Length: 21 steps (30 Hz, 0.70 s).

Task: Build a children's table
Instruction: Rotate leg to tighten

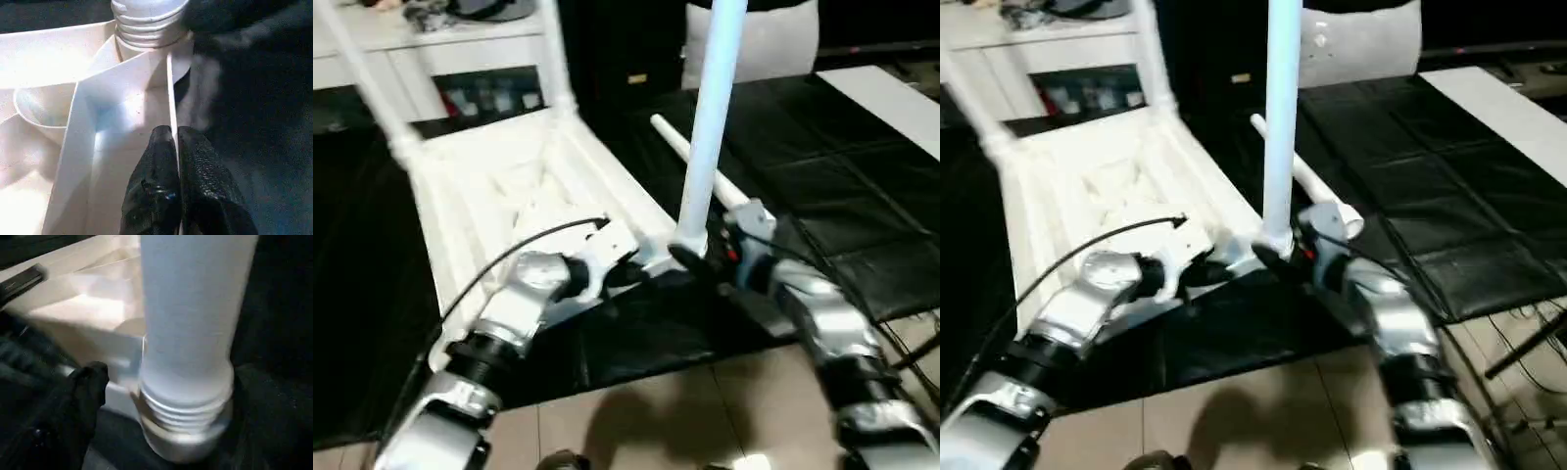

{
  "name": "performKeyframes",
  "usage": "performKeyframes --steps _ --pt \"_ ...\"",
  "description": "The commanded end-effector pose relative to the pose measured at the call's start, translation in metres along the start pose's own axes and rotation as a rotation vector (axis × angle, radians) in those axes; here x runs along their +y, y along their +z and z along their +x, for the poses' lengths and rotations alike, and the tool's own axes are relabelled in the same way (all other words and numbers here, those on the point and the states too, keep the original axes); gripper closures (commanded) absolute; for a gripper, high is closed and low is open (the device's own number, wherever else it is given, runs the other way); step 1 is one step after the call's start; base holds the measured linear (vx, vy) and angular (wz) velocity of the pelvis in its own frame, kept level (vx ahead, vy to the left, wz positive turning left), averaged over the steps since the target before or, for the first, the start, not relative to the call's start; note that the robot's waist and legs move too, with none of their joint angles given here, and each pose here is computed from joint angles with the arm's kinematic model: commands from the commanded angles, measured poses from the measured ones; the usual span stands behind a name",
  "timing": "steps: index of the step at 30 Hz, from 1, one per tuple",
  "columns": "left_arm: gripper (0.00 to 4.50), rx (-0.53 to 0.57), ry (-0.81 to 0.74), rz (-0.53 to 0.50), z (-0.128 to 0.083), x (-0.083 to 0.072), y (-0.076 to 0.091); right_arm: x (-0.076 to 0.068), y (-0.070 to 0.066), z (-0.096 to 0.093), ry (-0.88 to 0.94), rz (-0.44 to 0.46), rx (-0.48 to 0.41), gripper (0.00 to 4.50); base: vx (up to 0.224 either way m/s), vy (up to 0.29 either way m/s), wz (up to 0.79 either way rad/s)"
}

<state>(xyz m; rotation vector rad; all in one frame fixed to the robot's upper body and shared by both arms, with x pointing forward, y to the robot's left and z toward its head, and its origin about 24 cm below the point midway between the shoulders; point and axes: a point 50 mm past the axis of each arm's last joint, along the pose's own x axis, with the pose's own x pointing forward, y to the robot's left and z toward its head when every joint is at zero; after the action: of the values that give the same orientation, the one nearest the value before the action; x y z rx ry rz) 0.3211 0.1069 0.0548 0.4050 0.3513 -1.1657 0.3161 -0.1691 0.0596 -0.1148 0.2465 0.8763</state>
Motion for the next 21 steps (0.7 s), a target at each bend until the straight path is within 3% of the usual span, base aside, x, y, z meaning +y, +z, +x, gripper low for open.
performKeyframes --steps 1,5,14,21 --pt "4.5 -0.043 -0.103 0.105 0.0 -0.002 0.015 0.003 0.007 -0.002 0.075 -0.03 -0.021 0.09 0.0 0.0 0.0" --pt "4.5 0.018 -0.244 0.201 -0.008 -0.004 0.009 0.0 0.01 -0.013 0.155 -0.091 0.017 0.09 0.0 0.0 0.0" --pt "4.5 0.057 -0.382 0.266 -0.013 -0.004 0.006 0.015 0.008 -0.018 0.397 -0.144 0.096 0.09 0.0 0.0 0.0" --pt "4.5 0.06 -0.434 0.283 -0.013 -0.005 0.004 0.014 0.008 -0.016 0.418 -0.132 0.115 0.8 0.0 0.0 0.0"
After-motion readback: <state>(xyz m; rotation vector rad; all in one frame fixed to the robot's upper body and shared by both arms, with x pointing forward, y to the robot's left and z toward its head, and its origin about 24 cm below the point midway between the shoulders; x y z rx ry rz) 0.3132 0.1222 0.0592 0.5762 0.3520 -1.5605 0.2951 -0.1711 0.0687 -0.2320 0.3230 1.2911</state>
